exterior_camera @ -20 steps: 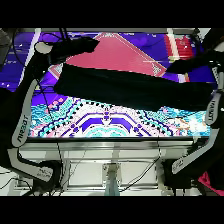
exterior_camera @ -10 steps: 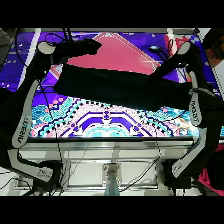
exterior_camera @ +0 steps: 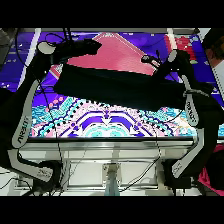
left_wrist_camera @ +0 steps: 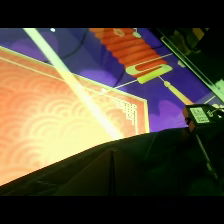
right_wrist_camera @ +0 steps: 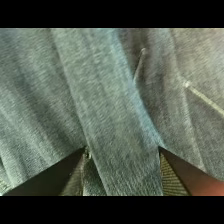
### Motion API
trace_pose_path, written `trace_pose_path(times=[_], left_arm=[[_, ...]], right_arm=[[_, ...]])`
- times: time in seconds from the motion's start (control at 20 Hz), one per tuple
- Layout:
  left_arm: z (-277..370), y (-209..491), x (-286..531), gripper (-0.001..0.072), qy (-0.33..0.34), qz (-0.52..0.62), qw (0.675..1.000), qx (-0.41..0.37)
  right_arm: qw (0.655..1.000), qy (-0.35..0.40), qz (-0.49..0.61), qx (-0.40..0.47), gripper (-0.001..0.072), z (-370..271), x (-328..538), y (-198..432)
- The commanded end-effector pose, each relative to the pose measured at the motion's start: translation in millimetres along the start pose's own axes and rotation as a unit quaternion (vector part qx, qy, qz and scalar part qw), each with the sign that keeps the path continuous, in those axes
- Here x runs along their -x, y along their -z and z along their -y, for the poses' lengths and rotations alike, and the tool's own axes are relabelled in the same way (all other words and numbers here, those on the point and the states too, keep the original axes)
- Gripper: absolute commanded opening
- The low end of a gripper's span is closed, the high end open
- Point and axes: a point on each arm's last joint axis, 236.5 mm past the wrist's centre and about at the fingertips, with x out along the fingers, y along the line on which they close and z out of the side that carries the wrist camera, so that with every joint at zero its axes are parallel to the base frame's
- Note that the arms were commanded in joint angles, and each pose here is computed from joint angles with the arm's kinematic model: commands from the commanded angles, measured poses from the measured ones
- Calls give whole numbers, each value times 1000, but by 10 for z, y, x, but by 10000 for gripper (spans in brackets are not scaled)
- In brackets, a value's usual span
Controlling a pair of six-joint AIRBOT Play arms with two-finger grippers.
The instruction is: Fold the clothes and pants, and hang the long-sleeved shirts on hangers.
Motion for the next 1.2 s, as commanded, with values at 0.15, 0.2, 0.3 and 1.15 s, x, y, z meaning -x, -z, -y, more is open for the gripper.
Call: trace_pose_path(times=[0.15,0.2,0.3,1.15], left_arm=[[3,-2,1,10,0,0,1000,-1],[3,-2,1,10,0,0,1000,-1],[3,-2,1,10,0,0,1000,-1],[9,9,-3,11,2,-2,1000,0]], right_arm=[[999,-36,-24,11,507,-205,-187,12],[999,-26,-17,13,508,-164,-211,-38],[1000,-9,-10,16,434,-95,-272,-94],[926,305,213,-62,491,1475,818,-973]])
